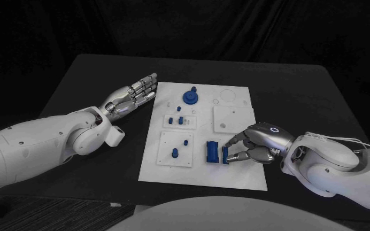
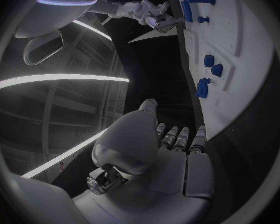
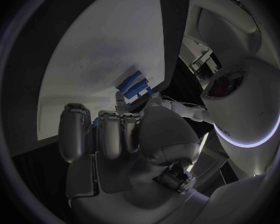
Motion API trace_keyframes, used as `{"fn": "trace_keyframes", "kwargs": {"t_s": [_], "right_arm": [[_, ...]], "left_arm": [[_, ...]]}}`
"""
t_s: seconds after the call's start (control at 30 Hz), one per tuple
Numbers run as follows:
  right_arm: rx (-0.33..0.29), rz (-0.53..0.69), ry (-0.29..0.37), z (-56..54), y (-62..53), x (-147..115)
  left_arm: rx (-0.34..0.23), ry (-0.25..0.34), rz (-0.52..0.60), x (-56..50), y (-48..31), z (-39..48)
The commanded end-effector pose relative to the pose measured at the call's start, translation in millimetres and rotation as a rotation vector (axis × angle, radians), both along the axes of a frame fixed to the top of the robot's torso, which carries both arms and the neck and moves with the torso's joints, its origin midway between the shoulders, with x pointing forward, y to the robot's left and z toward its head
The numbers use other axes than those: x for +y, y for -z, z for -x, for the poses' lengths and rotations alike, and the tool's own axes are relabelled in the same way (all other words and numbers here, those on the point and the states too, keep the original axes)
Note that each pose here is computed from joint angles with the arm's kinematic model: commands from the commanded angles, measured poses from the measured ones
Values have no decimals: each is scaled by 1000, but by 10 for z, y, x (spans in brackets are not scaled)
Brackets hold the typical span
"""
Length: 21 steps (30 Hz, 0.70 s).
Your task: Assemble the parts on the task board
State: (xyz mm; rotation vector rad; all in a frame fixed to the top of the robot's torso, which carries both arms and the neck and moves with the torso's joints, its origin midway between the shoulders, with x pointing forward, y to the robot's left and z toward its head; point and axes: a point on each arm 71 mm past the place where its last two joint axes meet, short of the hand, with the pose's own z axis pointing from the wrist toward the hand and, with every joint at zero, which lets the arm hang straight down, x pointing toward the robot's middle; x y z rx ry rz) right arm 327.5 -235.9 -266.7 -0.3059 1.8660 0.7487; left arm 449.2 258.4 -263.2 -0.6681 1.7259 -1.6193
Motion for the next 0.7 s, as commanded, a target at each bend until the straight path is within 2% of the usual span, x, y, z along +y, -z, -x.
{"fn": "trace_keyframes", "kwargs": {"t_s": [0.03,0.3,0.7], "right_arm": [[15,19,4,17,27,4],[20,57,-1,23,48,17],[-91,227,-10,25,57,58]], "left_arm": [[-2,11,12,-14,-4,7],[-1,11,12,-11,-3,8],[1,13,13,-8,-3,11]]}}
